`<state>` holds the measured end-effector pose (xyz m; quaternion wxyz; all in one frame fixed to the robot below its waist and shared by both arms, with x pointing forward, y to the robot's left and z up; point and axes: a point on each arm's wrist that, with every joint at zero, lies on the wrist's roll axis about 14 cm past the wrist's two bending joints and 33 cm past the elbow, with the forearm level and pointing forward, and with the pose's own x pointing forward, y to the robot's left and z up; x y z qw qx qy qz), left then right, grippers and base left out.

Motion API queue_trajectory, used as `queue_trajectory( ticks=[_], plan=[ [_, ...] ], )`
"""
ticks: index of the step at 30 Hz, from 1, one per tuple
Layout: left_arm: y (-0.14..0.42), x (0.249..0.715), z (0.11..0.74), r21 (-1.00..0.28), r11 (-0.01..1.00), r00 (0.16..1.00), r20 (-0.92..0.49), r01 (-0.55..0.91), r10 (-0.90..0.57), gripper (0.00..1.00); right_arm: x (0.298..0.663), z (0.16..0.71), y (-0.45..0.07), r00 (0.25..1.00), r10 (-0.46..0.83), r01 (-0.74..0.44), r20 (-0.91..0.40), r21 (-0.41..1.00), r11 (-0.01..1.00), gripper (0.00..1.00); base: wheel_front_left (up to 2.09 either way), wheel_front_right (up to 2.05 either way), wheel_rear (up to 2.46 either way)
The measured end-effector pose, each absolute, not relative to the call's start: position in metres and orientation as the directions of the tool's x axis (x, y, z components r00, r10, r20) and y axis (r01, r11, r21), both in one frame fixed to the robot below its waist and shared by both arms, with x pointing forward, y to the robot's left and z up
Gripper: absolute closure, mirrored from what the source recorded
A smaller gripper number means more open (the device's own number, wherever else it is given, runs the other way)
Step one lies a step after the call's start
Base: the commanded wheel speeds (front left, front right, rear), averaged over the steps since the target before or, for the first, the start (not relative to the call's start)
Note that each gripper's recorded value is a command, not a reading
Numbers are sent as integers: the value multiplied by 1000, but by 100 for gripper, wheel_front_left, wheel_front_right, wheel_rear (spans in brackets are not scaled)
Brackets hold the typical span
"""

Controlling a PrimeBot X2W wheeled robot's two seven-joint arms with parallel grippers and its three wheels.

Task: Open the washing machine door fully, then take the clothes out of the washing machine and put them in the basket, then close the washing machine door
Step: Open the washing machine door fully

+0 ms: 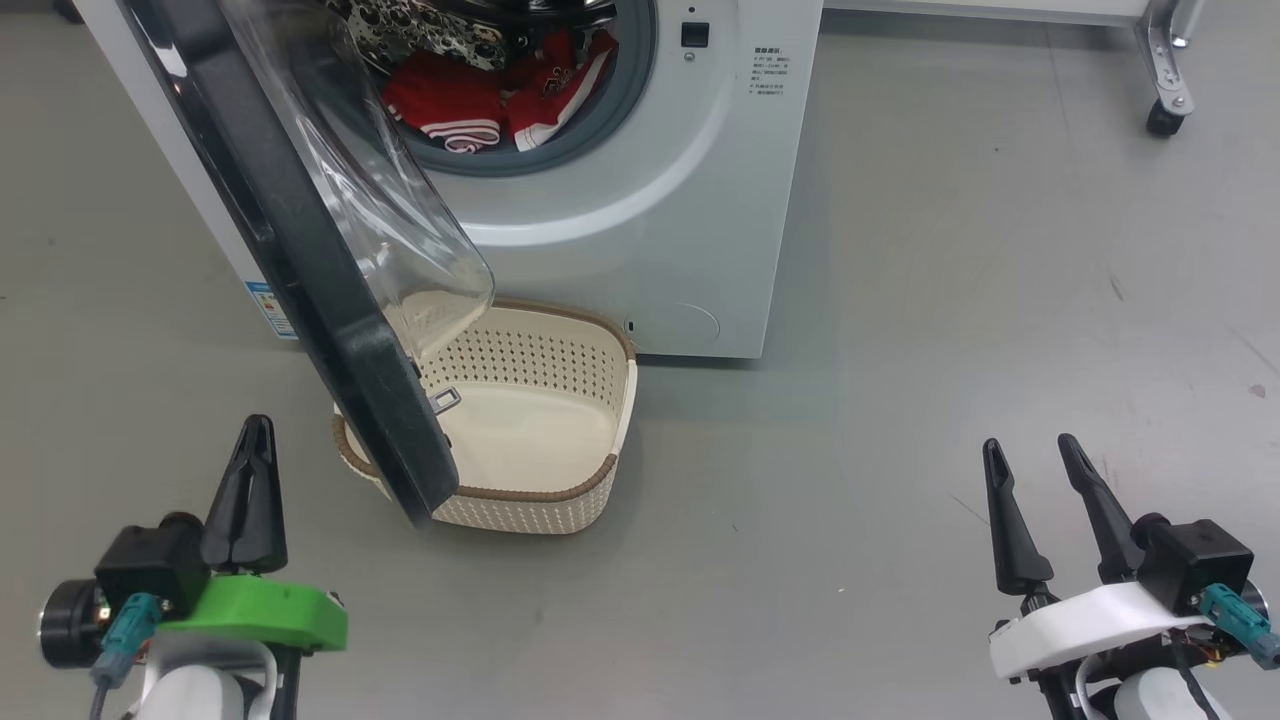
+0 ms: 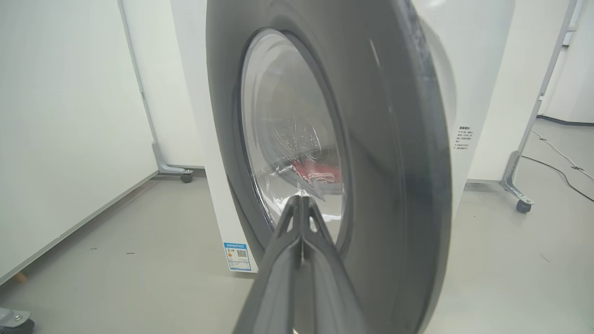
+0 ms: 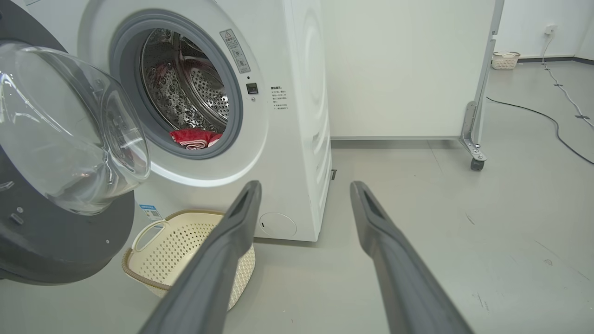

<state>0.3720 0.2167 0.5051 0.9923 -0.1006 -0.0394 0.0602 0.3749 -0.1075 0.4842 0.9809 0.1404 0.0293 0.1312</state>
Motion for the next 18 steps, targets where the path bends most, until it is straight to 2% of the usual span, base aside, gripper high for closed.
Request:
queue_trajectory(
  ticks=[8,18],
  plan=[
    [226,388,558,-223,970,963,222,-100,150,100,375,485,-106,964,266,-250,-18,282,926,0,0,0,0],
    [226,399,640,-216,976,885,447,-37,132,100,373,487,-105,963,270,-257,-9,276,926,0,0,0,0]
  ],
)
